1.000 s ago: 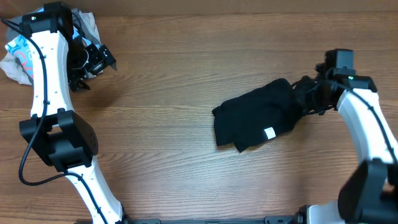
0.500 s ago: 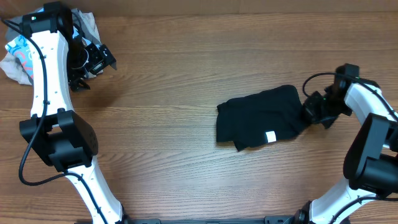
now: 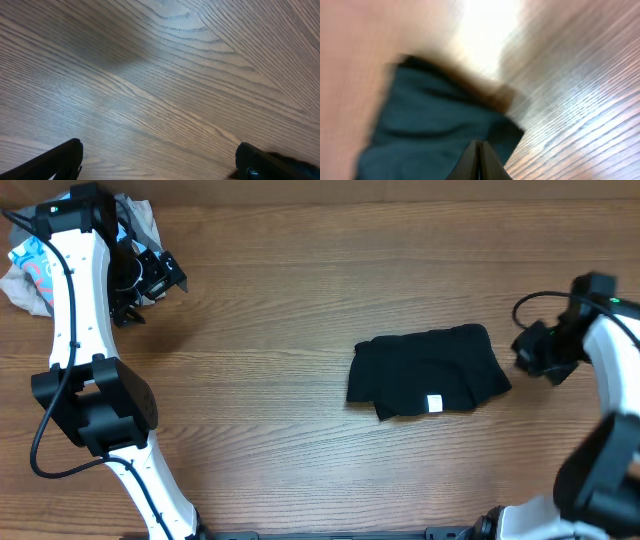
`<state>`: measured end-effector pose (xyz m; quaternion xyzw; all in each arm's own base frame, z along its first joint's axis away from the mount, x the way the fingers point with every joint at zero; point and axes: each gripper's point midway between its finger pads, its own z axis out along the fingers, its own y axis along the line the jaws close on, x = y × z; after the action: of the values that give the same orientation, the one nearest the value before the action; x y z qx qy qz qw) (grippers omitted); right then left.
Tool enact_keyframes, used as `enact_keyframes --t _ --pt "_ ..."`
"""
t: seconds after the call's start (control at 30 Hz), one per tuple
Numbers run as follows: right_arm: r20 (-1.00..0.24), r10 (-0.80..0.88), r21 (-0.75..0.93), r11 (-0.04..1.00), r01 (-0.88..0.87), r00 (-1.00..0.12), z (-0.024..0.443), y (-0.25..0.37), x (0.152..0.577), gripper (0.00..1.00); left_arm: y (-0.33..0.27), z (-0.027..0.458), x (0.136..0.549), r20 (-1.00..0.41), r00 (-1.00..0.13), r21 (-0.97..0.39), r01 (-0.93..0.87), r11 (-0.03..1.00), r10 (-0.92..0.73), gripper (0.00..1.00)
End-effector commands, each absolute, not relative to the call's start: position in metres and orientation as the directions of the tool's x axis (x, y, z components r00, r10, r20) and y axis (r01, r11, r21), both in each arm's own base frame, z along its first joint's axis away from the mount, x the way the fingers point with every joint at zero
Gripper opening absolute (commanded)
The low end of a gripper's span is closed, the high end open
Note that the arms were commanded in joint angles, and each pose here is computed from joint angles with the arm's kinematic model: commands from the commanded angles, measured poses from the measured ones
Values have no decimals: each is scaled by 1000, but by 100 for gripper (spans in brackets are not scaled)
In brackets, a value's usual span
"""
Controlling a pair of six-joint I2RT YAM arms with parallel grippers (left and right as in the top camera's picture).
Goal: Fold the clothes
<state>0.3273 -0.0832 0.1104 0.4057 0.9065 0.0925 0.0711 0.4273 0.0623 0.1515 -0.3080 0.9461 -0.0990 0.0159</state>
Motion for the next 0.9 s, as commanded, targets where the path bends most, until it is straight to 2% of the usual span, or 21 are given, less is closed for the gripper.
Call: enact_keyframes --t 0.0,0.07,0.13,0.2,0.23,0.37,0.43,0.57,0.67,0.77,0.87 --pt "-196 705 297 705 644 -681 165 -65 334 7 58 157 432 11 -824 -213 -555 804 -566 100" --pt "-215 663 325 741 588 -717 175 -46 336 14 58 157 432 12 -824 -213 -555 804 -566 100" --pt "-220 585 367 791 489 -781 179 -17 342 34 58 157 431 12 -824 -213 -555 804 -566 100" --pt "-226 480 416 834 362 -848 179 17 348 41 58 157 432 11 -824 -213 -555 804 -566 100" --pt "-223 427 438 847 301 -877 176 38 349 40 58 157 432 12 -824 -213 -555 804 -566 100" --pt "-180 261 441 883 159 -948 153 103 347 14 58 157 431 12 -824 -213 -556 804 -566 100" --pt "-165 204 438 892 114 -965 141 125 348 9 58 157 431 12 -824 -213 -555 804 -566 100" --pt "-82 149 421 902 101 -986 102 158 346 4 58 157 431 13 -824 -213 -555 804 -566 100" --pt "-2 109 396 913 99 -994 72 171 337 4 58 157 431 13 -824 -213 -555 804 -566 100" --pt "106 71 395 912 108 -992 52 185 319 4 58 157 431 12 -824 -213 -555 804 -566 100" --pt "222 58 317 940 128 -973 34 180 292 4 58 157 431 12 -824 -213 -555 804 -566 100"
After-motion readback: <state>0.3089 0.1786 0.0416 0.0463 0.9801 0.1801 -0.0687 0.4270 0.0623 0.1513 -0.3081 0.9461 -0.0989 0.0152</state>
